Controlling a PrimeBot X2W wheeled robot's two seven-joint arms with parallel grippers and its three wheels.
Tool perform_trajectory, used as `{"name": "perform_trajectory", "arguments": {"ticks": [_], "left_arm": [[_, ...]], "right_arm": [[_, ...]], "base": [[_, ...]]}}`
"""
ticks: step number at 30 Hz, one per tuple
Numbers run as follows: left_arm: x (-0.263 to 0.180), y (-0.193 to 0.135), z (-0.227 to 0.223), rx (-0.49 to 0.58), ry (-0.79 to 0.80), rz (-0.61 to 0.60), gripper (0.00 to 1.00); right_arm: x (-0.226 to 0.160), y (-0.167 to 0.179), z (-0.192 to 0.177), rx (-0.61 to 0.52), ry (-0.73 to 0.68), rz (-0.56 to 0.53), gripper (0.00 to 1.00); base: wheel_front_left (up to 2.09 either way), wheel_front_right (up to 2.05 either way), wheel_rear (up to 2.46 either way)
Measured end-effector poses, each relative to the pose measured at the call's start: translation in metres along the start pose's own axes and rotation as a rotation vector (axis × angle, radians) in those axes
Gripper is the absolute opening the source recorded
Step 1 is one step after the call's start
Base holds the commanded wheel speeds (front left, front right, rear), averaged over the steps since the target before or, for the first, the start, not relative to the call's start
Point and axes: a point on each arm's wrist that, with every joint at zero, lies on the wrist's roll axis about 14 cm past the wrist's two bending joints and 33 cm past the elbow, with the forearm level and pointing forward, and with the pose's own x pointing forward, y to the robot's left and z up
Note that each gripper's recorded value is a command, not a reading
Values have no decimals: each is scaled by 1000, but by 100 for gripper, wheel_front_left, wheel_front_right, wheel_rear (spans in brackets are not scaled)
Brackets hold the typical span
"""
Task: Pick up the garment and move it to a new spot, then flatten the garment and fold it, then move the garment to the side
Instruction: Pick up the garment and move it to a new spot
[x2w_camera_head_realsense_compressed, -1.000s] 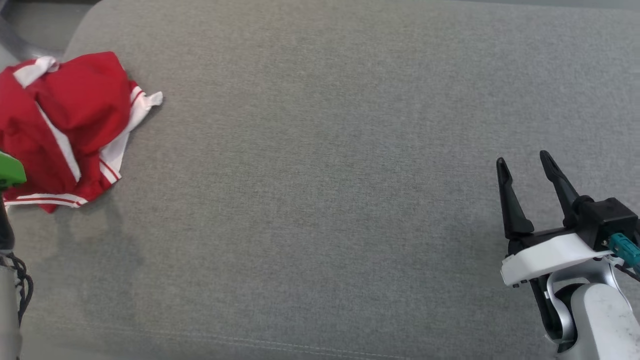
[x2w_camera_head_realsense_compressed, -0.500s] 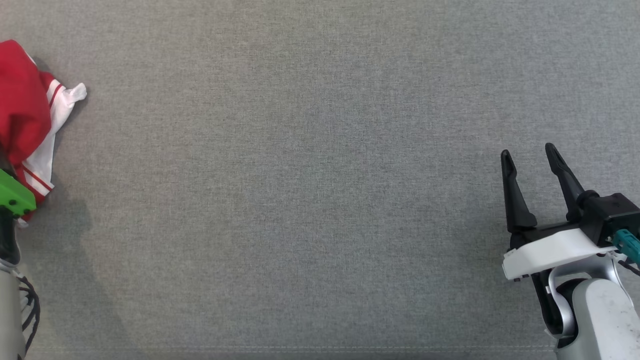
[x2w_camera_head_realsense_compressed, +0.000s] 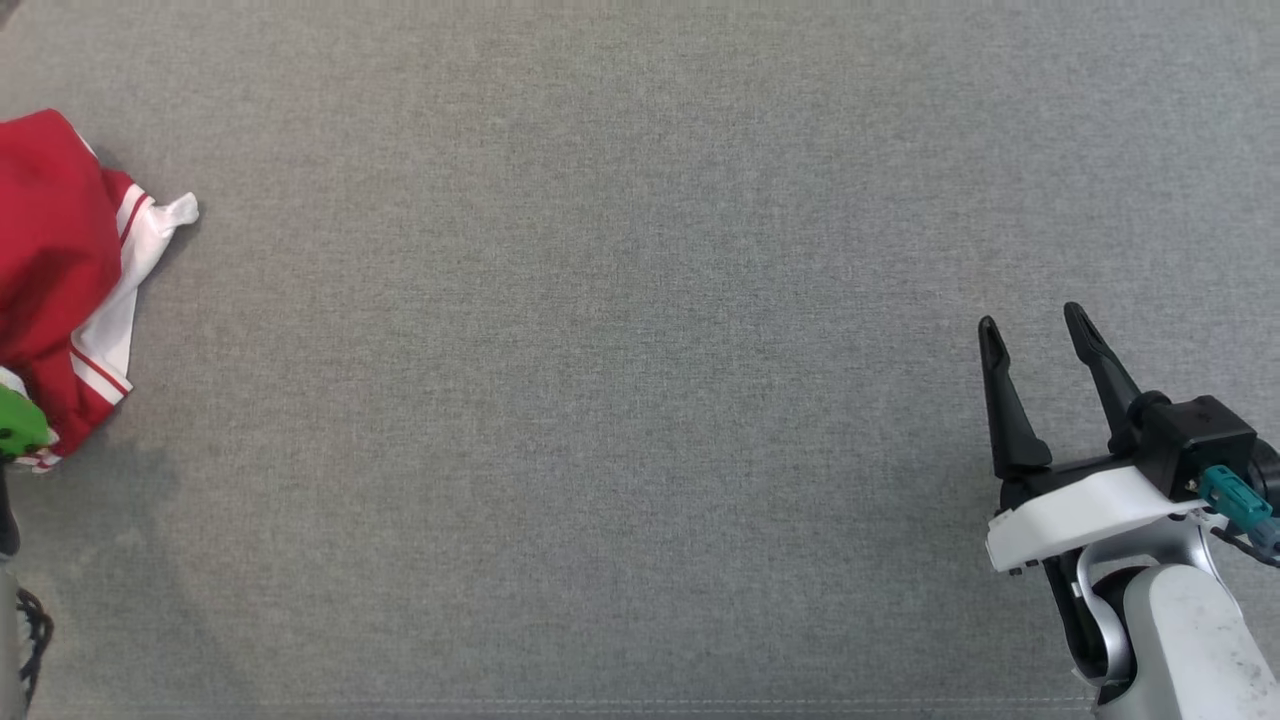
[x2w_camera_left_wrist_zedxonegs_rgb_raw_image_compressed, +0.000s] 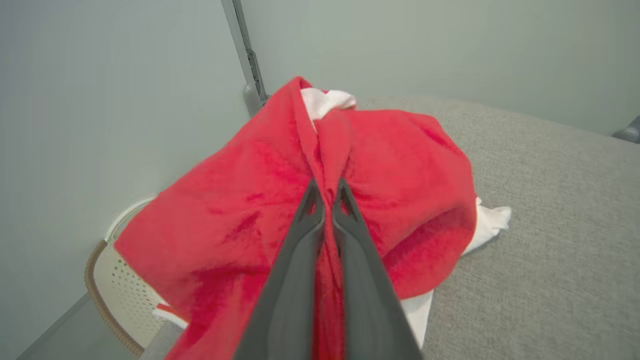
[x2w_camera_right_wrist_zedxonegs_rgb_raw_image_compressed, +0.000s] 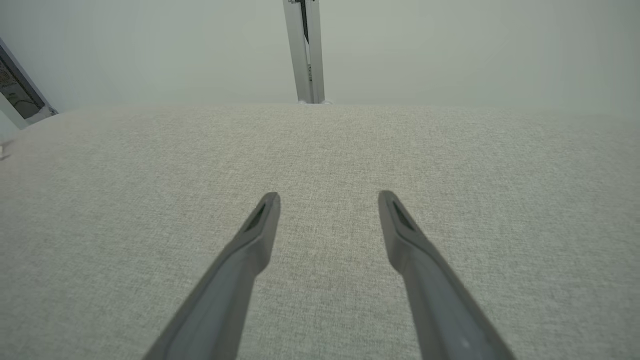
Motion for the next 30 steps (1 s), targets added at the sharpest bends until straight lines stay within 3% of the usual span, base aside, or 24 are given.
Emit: {"name": "perform_trajectory", "arguments": {"ticks": [7, 12, 21, 30], "left_arm": [[-3, -10, 83, 54, -250, -58, 0], [-16, -46, 166, 65, -481, -156, 0], [-74, -177, 280, 87, -792, -476, 0], [-153, -327, 295, 68, -856, -863, 0]], "right_arm": [[-11, 4, 13, 19, -38, -7, 100], [-22, 2, 20, 42, -67, -30, 100], [-51, -23, 22, 67, -94, -132, 100], [-87, -61, 24, 75, -120, -274, 100]], "base": [[0, 0, 0], [0, 0, 0], [0, 0, 0], [0, 0, 0]]}}
